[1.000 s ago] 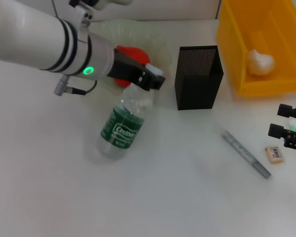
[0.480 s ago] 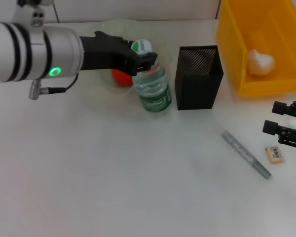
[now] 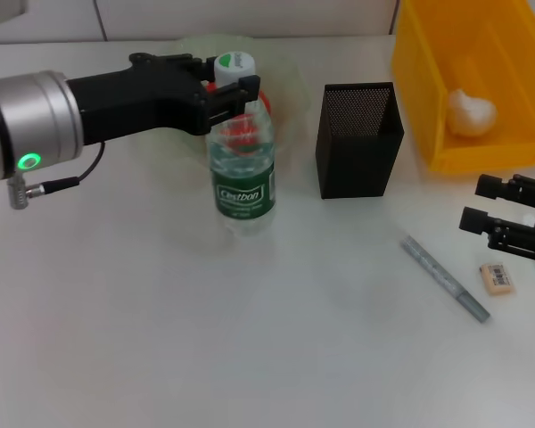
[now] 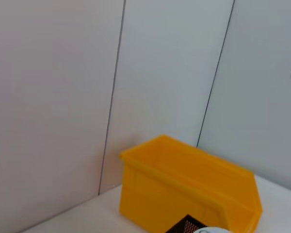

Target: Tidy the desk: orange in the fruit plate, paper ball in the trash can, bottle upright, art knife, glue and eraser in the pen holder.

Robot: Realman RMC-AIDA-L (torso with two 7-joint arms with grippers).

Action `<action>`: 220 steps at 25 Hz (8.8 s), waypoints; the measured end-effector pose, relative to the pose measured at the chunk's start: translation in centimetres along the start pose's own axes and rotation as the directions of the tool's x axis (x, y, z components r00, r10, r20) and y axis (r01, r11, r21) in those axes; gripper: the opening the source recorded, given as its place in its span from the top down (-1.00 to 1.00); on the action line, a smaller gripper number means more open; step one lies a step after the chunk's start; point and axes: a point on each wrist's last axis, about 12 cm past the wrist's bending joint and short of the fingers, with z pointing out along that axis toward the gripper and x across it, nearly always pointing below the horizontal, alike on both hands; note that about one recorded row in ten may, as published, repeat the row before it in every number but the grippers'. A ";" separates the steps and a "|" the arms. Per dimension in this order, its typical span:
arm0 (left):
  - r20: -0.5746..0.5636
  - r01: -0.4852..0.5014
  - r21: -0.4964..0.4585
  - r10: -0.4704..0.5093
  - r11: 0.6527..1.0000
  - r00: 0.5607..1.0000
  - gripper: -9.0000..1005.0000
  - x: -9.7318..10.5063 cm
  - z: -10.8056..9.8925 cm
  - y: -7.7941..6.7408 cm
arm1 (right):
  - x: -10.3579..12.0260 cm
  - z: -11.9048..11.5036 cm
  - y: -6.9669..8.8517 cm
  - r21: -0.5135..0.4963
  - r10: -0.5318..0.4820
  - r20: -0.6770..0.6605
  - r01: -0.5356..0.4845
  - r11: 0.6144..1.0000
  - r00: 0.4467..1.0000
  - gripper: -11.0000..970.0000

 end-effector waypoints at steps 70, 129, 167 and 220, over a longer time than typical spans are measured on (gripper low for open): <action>0.430 -0.141 0.174 0.053 0.975 0.901 -0.70 11.0 -4.3 3.6 | 0.3 4.0 0.1 -0.049 0.007 0.031 -0.005 0.999 0.999 -0.40; 0.045 -0.029 0.468 0.009 0.883 0.999 -0.69 15.8 -0.7 -0.4 | -12.5 7.9 -0.4 0.600 0.467 -0.727 0.135 0.789 0.503 -0.40; 0.004 -0.034 0.431 0.036 0.902 0.999 -0.69 16.5 -0.2 -0.1 | -7.5 8.1 -3.9 0.698 0.587 -0.601 -0.002 0.716 0.542 0.04; 0.017 0.017 0.416 -0.026 0.909 1.000 -0.69 16.8 0.1 -0.6 | -9.3 11.3 -3.1 0.076 -0.183 0.273 0.169 0.983 0.945 0.54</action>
